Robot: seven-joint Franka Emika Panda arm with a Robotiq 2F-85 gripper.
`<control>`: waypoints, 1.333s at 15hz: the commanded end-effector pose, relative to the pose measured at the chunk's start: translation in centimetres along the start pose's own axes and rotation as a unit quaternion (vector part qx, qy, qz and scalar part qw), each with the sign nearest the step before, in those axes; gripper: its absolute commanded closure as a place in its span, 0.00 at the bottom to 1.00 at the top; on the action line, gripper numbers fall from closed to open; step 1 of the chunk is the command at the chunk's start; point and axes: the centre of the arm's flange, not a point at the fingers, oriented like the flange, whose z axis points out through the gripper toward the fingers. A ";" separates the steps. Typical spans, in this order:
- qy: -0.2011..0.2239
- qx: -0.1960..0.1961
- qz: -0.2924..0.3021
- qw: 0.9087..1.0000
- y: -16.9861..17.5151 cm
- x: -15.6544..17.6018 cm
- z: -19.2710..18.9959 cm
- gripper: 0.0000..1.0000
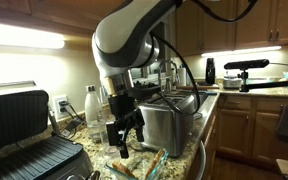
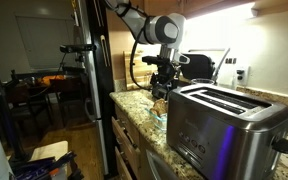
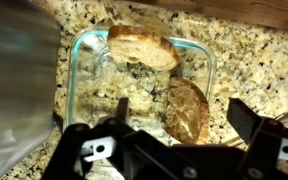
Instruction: Put two slices of bread in the bread toaster
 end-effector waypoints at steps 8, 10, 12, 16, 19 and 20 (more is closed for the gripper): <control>-0.001 0.039 -0.001 0.999 -0.2 2.0 0.8 0.00; -0.001 0.044 -0.002 0.999 -0.2 2.2 0.9 0.00; -0.003 0.046 -0.003 0.999 -0.3 2.4 1.2 0.00; -0.008 0.049 -0.005 0.999 -0.2 3.0 2.0 0.00; -0.012 0.051 -0.005 0.999 -0.2 3.4 2.7 0.00; -0.013 0.051 -0.005 0.999 -0.1 3.5 2.8 0.00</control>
